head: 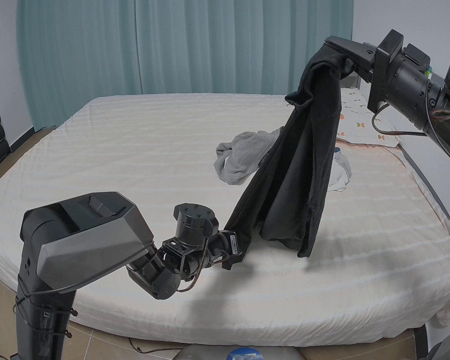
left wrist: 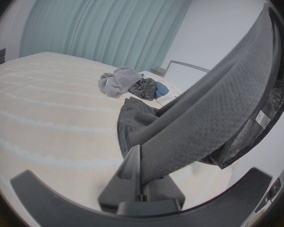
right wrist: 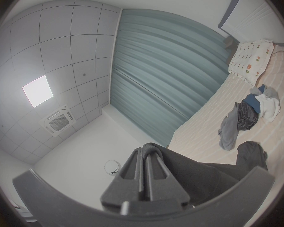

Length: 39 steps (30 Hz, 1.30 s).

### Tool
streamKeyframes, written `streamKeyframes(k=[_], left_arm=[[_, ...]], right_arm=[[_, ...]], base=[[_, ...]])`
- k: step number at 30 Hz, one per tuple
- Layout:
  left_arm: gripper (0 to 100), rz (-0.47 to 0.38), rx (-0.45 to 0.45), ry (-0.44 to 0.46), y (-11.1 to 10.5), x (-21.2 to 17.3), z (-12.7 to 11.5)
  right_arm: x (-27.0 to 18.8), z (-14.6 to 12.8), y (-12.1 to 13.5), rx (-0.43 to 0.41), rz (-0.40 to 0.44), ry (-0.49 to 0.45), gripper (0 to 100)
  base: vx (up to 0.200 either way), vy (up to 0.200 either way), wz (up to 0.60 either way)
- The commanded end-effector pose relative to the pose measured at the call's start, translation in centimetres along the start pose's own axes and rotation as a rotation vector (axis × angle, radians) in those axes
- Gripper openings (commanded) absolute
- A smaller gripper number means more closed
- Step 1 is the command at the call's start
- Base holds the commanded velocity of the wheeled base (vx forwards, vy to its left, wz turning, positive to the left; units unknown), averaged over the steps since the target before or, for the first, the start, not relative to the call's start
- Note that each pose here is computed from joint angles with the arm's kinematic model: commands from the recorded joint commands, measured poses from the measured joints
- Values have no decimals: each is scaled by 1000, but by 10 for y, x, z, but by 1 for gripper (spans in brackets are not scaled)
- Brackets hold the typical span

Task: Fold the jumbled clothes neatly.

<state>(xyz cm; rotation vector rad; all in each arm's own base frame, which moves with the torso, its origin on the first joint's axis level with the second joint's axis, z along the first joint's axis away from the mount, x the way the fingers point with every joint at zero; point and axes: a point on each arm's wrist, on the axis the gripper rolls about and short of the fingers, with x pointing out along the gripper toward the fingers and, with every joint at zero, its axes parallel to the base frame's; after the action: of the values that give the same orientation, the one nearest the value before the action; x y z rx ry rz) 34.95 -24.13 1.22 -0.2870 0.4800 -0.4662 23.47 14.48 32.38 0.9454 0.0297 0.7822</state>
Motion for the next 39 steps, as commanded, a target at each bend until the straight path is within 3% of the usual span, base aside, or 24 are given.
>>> streamKeyframes(k=[1,6,9,13,16,17,20,21,22,25,27,31,35,39], left_arm=[[0,43,-11,-27,10,0,7],[0,121,-38,-125,18,-14,38],[0,121,-78,-177,14,-26,56],[0,153,-131,-264,10,-58,100],[0,177,-147,-321,13,-81,126],[0,176,-149,-329,14,-83,129],[0,198,-160,-387,14,-103,150],[0,198,-160,-387,14,-103,150],[0,218,-168,-440,9,-118,171],[0,235,-177,-480,11,-132,185],[0,246,-182,-481,15,-135,185],[0,272,-233,-415,24,-134,162],[0,322,-289,-275,38,-125,117],[0,329,-324,-195,41,-122,87]], right_arm=[[1,3,-12,-3,-39,-9,0],[3,3,-38,-10,-118,5,0],[7,1,-56,-9,-166,13,0],[21,-2,-101,-27,-276,21,0],[30,-2,-122,-88,-331,-9,0],[31,-2,-124,-96,-336,-16,0],[46,15,-121,-160,-320,-156,0],[46,15,-121,-160,-320,-156,0],[55,31,-104,-195,-273,-242,0],[56,37,-94,-223,-250,-265,0],[54,28,-103,-225,-277,-234,0],[40,-1,-134,-201,-379,-127,0],[18,-34,-170,-155,-507,0,0],[4,-54,-189,-130,-581,64,0]], base=[[0,0,0],[0,0,0],[0,0,0],[0,0,0],[0,0,0],[0,0,0],[0,0,0],[0,0,0],[0,0,0],[0,0,0],[0,0,0],[0,0,0],[0,0,0],[0,0,0]])
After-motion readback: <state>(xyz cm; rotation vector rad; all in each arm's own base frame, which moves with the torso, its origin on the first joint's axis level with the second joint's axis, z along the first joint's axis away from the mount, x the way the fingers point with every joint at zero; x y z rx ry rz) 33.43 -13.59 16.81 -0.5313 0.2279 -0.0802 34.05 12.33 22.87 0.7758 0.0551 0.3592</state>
